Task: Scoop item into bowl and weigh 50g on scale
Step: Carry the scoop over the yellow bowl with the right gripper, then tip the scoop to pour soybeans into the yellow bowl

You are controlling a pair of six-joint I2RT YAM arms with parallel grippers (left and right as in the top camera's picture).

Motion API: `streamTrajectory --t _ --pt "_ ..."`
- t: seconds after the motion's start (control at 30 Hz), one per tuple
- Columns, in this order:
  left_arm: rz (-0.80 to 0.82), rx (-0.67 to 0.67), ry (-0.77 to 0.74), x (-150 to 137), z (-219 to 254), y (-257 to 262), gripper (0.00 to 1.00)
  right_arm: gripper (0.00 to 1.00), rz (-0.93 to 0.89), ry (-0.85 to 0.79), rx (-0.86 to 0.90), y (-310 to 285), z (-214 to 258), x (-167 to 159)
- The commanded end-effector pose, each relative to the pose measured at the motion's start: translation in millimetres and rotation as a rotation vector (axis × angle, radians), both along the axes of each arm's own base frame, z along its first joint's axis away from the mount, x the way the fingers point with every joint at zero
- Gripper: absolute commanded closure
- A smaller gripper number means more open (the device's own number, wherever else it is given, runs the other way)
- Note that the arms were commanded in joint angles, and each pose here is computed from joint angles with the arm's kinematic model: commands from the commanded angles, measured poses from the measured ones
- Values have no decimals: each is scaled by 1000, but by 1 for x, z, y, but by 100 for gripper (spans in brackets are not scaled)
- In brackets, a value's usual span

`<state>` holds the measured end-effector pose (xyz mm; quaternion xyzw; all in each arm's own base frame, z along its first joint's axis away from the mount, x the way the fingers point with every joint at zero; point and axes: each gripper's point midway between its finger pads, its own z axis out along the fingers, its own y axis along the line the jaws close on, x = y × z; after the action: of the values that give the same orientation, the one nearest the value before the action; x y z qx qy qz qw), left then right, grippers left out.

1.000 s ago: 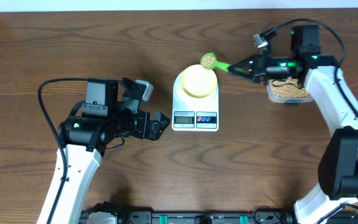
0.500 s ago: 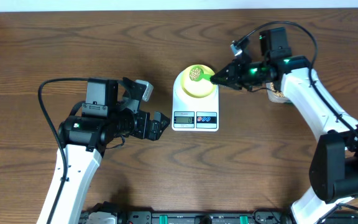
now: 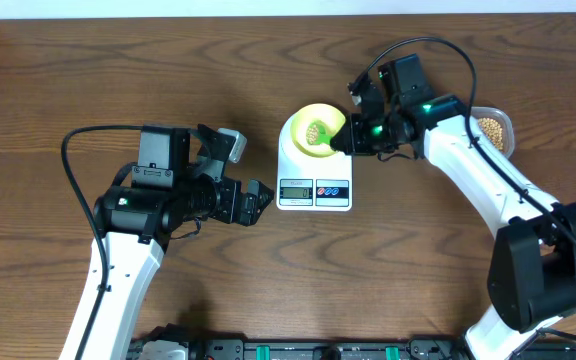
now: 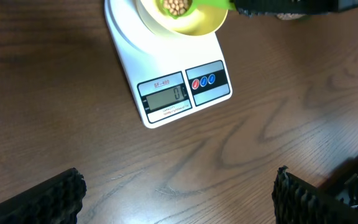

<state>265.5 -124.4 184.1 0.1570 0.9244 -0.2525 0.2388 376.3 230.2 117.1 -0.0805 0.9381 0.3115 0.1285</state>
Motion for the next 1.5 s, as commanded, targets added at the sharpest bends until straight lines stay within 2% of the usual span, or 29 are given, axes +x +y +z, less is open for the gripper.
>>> streamTrajectory --t 0.0,0.5,0.9,1.1,1.47 --pt "-23 -8 -8 -1 2 -3 2 99 20 -125 -73 -4 19 9" --pt "-23 -8 -8 -1 2 -3 2 99 126 -269 -225 10 25 8" --pt "-23 -8 -8 -1 2 -3 2 99 130 -336 -385 5 37 11" --pt "-23 -8 -8 -1 2 -3 2 99 162 -363 -408 9 41 6" --pt "-23 -8 -8 -1 2 -3 2 99 135 -504 -545 8 70 3"
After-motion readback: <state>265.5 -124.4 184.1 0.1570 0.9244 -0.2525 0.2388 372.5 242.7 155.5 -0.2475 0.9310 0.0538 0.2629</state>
